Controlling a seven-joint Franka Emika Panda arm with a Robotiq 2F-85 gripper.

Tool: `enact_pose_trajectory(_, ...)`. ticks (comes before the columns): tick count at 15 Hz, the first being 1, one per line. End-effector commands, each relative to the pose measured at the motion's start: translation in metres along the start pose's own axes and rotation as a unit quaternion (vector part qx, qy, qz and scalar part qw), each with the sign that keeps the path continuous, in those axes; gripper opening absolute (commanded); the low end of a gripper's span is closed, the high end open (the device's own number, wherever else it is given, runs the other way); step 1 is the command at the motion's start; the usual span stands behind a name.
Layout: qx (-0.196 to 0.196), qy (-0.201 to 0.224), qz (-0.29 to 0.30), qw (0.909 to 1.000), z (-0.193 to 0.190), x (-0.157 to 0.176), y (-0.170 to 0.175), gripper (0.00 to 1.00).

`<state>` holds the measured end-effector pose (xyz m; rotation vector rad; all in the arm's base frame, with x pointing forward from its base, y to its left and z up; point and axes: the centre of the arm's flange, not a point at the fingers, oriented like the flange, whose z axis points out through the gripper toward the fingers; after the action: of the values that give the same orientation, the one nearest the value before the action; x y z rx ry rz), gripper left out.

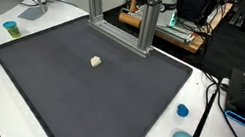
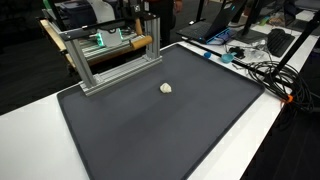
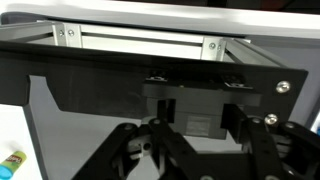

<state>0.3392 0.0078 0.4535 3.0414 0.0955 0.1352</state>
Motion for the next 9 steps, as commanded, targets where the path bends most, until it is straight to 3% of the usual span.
enact_pose_trajectory(1, 0.004, -0.016, -0.003, 0.9999, -0.0027, -0.0001, -0.0038, 0.33)
enact_pose_trajectory(4, -0.006, -0.015, 0.007, 0.9998, -0.0008, 0.0021, -0.0044, 0.35)
enact_pose_trajectory(5, -0.002, -0.016, 0.012, 0.9998, 0.0004, 0.0027, -0.0039, 0.58)
enact_pose_trajectory(6, 0.002, -0.015, 0.015, 0.9998, 0.0013, 0.0030, -0.0032, 0.70)
enact_pose_trajectory(8, 0.006, -0.013, 0.023, 0.9996, 0.0035, 0.0028, -0.0020, 0.72)
enact_pose_trajectory(9, 0.009, -0.011, 0.026, 0.9996, 0.0045, 0.0029, -0.0013, 0.82)
